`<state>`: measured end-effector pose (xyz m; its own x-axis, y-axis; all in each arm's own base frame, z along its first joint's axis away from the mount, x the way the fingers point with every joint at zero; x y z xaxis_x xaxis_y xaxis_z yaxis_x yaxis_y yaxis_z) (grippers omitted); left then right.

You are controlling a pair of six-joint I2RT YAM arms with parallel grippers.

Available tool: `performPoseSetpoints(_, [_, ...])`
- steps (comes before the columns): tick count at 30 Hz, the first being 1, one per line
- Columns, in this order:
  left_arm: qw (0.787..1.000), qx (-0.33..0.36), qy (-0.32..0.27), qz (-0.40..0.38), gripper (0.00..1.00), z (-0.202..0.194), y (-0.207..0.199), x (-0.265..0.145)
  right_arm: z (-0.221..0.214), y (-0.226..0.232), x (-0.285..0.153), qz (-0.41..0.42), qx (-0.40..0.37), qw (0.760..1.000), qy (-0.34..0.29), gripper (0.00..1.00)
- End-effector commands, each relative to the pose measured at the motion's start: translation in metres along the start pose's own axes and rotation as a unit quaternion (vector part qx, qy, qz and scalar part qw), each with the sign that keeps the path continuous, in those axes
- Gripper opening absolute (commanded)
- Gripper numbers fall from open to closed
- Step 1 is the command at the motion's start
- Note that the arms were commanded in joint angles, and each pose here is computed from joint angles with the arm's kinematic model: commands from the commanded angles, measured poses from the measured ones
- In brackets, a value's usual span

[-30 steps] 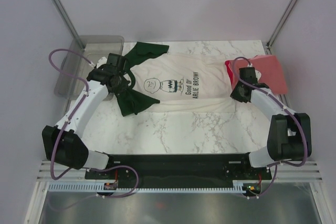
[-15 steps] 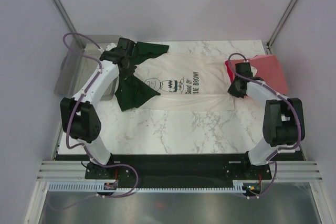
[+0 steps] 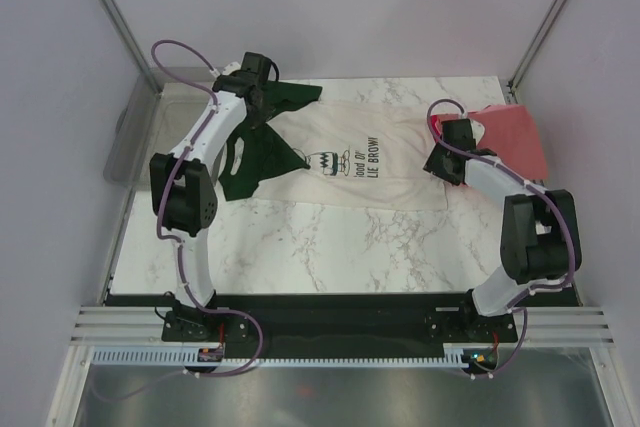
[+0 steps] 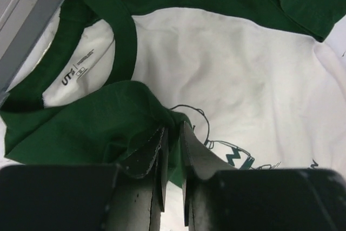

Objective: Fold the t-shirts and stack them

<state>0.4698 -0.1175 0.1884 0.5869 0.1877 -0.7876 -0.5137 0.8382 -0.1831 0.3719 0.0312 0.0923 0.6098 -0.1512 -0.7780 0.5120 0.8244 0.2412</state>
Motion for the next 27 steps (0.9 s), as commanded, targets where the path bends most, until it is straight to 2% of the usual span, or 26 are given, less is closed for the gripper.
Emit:
performPoseSetpoints(1, [0.999, 0.046, -0.016, -0.023, 0.22, 0.012, -0.016, 0.005, 0.020, 0.006, -0.024, 0.024, 0.002, 0.998, -0.059, 0.58])
performPoseSetpoints(2, [0.998, 0.054, -0.020, -0.036, 0.31, 0.015, -0.023, 0.003, 0.018, 0.004, -0.026, 0.024, 0.000, 0.998, -0.060, 0.59])
performPoseSetpoints(3, [0.996, 0.069, -0.023, -0.044, 0.46, 0.016, -0.026, 0.003, 0.020, 0.005, -0.033, 0.033, 0.002, 0.997, -0.064, 0.63])
performPoseSetpoints(6, [0.993, 0.101, -0.029, -0.062, 0.71, 0.014, -0.037, -0.003, 0.014, 0.009, -0.044, 0.066, -0.001, 0.996, -0.059, 0.69])
performPoseSetpoints(9, [0.988, 0.127, -0.044, -0.071, 0.80, 0.015, -0.039, -0.022, 0.001, 0.011, -0.057, 0.106, -0.008, 0.993, -0.048, 0.70])
performPoseSetpoints(13, [0.982, 0.153, -0.057, -0.094, 0.83, 0.002, -0.026, -0.061, -0.027, -0.006, -0.067, 0.112, 0.005, 0.993, -0.033, 0.66])
performPoseSetpoints(14, [0.982, 0.162, -0.048, -0.088, 0.84, -0.009, -0.024, -0.053, -0.031, -0.011, -0.068, 0.110, 0.016, 0.993, -0.034, 0.65])
performPoseSetpoints(15, [0.981, 0.154, -0.060, -0.103, 0.86, -0.007, -0.021, -0.072, -0.034, -0.013, -0.070, 0.112, 0.026, 0.993, -0.037, 0.62])
performPoseSetpoints(16, [0.981, 0.157, -0.050, -0.102, 0.87, -0.022, -0.012, -0.069, -0.050, -0.023, -0.067, 0.106, 0.048, 0.993, -0.025, 0.61])
performPoseSetpoints(17, [0.981, 0.152, -0.047, -0.112, 0.90, -0.028, -0.008, -0.073, -0.046, -0.021, -0.074, 0.129, 0.065, 0.988, -0.047, 0.59])
performPoseSetpoints(18, [0.978, 0.140, -0.063, -0.137, 0.99, -0.025, -0.003, -0.094, -0.050, -0.024, -0.075, 0.133, 0.079, 0.987, -0.051, 0.57])
performPoseSetpoints(20, [0.973, 0.141, -0.055, -0.173, 1.00, -0.047, 0.006, -0.089, -0.063, -0.033, -0.073, 0.133, 0.116, 0.983, -0.054, 0.57])
performPoseSetpoints(23, [0.964, 0.129, -0.070, -0.222, 1.00, -0.061, 0.021, -0.108, -0.071, -0.038, -0.064, 0.121, 0.147, 0.980, -0.052, 0.60])
performPoseSetpoints(27, [0.965, 0.107, -0.070, -0.230, 1.00, -0.080, 0.045, -0.114, -0.068, -0.035, -0.048, 0.111, 0.169, 0.978, -0.057, 0.60])
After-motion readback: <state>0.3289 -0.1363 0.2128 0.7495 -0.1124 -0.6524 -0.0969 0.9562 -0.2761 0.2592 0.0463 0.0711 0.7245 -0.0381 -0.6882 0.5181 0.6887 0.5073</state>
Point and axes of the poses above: each gripper's point midway between its finger pads, its own x axis out along the fingers, its own y axis along the line the jaws close on, z = x × y, the point moved 4 cm from there along -x, back along the fingers, and after that the axes turned 6 degrees about x, right-handed, at the moved point
